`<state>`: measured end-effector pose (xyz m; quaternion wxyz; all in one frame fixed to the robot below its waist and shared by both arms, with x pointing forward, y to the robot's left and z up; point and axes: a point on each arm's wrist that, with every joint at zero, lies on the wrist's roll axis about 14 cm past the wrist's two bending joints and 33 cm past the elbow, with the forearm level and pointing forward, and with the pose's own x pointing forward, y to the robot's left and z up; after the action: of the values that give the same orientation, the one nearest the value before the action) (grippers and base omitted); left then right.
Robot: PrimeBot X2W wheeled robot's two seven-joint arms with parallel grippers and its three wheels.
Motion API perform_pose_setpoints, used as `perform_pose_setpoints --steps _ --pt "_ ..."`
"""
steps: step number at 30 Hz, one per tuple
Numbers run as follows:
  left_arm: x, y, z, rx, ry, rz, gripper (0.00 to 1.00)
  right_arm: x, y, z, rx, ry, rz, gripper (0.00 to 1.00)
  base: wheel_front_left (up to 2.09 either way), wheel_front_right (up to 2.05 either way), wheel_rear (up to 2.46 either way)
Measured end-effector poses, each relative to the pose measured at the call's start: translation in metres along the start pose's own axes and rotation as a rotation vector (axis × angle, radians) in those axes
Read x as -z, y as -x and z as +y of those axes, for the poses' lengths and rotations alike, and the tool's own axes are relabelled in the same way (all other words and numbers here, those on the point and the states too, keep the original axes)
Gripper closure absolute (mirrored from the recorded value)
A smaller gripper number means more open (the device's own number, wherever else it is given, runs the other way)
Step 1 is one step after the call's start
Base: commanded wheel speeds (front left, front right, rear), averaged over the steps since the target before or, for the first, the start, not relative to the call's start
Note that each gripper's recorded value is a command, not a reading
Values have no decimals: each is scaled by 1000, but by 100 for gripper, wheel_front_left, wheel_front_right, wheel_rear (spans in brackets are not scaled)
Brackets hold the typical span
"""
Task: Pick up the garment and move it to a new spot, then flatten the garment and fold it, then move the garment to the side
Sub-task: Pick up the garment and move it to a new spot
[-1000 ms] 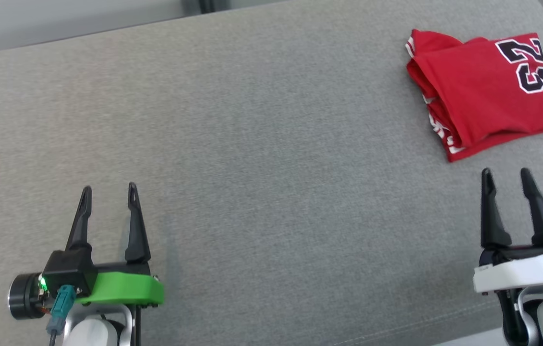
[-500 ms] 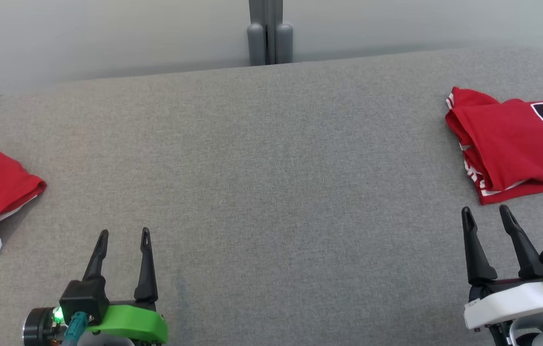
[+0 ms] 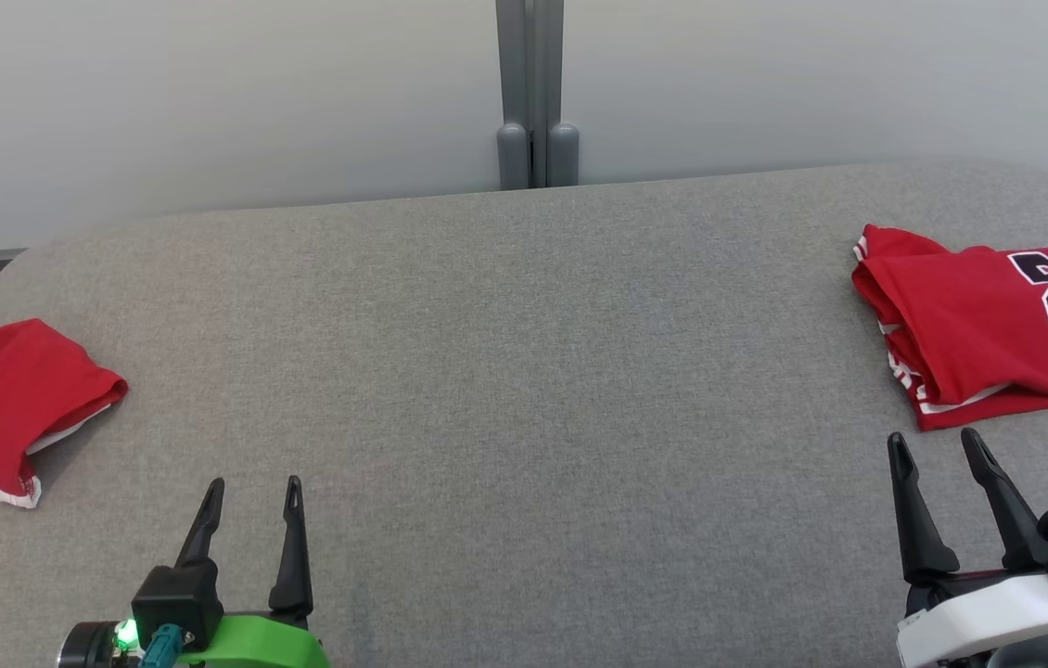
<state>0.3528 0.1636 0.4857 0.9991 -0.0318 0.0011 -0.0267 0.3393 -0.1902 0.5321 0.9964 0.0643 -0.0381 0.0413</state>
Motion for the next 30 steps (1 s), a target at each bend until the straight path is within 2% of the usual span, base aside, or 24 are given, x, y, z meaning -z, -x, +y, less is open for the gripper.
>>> perform_pose_setpoints --steps 10,14,20,30 --pt "0 2 8 -26 1 0 0 1 0 -3 9 8 5 0 0 0 0" --pt "-7 1 18 -60 4 -21 0 2 -7 6 -22 10 12 0 0 0 0" --pt "-26 4 46 -158 21 -81 0 1 -27 40 -134 6 16 0 0 0 0" --pt "-34 41 106 -371 24 -107 0 -1 -62 117 -380 -1 19 0 0 0 0"
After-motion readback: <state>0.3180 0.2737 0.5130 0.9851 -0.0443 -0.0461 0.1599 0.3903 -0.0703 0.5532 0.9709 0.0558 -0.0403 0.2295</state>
